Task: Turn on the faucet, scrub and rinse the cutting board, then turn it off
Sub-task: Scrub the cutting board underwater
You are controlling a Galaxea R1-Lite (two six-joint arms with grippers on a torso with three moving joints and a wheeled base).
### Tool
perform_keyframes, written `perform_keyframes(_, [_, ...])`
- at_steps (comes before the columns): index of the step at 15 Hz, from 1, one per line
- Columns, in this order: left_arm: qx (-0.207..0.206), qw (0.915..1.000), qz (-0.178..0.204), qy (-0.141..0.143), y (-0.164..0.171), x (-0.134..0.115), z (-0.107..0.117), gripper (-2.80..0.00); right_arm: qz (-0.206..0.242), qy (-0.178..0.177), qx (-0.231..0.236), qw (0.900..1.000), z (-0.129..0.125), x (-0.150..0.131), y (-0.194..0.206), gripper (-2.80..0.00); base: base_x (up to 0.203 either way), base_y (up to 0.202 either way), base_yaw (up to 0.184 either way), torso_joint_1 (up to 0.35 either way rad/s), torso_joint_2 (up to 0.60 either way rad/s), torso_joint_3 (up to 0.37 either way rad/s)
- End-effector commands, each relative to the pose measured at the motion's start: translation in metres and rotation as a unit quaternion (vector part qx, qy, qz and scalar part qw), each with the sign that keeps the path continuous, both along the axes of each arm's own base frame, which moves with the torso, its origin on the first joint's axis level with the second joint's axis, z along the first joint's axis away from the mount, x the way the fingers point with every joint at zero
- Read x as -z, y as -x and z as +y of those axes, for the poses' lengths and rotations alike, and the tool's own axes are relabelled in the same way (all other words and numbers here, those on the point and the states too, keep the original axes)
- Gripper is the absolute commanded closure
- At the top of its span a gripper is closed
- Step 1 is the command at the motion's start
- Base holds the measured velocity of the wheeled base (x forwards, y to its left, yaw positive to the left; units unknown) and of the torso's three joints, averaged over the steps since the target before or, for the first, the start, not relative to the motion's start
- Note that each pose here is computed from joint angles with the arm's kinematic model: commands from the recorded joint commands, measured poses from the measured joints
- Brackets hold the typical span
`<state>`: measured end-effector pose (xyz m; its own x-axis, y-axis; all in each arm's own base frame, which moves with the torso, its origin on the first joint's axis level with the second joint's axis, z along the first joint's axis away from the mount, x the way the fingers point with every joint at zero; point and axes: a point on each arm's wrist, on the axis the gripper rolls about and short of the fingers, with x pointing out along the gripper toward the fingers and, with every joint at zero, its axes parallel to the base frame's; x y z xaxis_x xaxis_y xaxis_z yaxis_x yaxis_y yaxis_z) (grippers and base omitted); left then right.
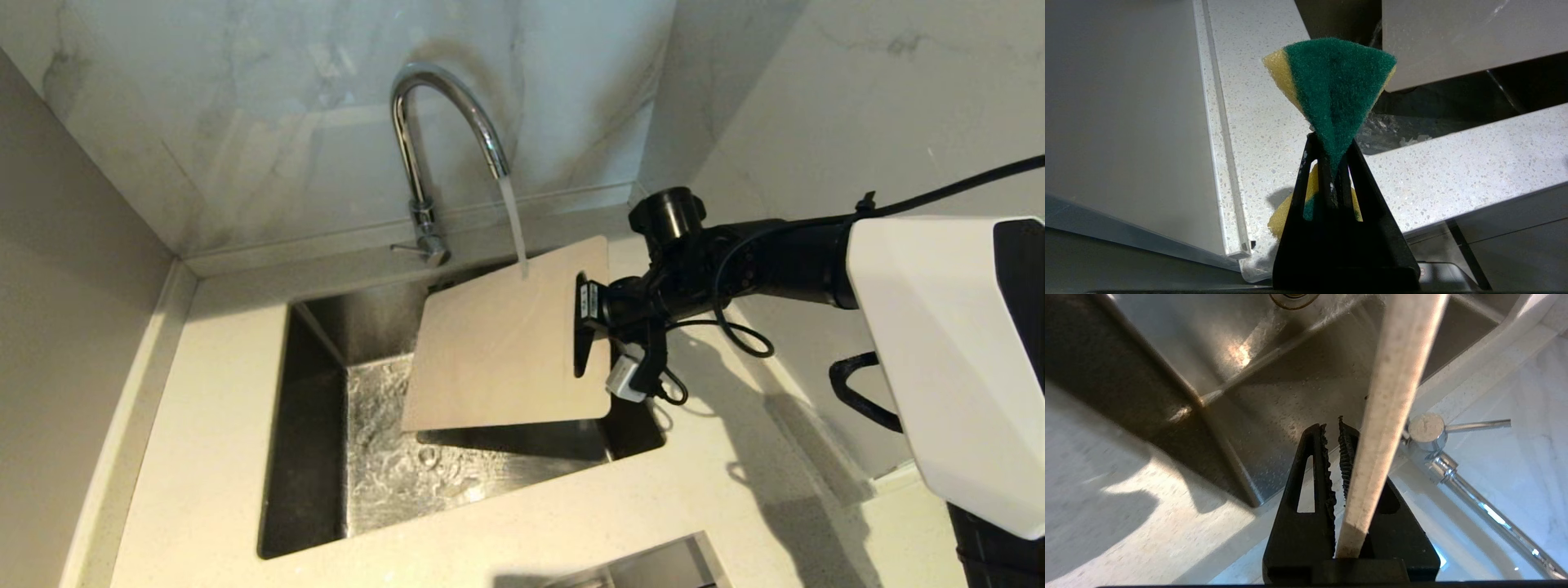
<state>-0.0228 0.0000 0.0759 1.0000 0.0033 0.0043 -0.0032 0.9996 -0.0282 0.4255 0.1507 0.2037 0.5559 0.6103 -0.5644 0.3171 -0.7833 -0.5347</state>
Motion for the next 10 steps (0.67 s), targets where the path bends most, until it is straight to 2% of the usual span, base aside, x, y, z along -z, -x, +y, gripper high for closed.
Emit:
perform_keyframes(1, [-0.001,1.0,0.002,0.0,0.0,0.001,0.0,0.0,-0.005,-0.001,-0.007,1.0,0.005,0.003,-0.002,0.0,0.0,0.0,0.0,0.0,0.0,0.0])
perform_keyframes(7, [-0.001,1.0,0.002,0.0,0.0,0.001,0.0,0.0,-0.004,-0.009,-0.016,1.0,0.019,0.011,-0.004,0.0,0.0,0.0,0.0,0.0,0.0,0.0])
perform_keyframes(10, [0.0,1.0,0.002,0.0,0.0,0.001,0.0,0.0,-0.009,-0.025,-0.008,1.0,0.021,0.007,-0.005,0.0,0.0,0.0,0.0,0.0,0.0,0.0])
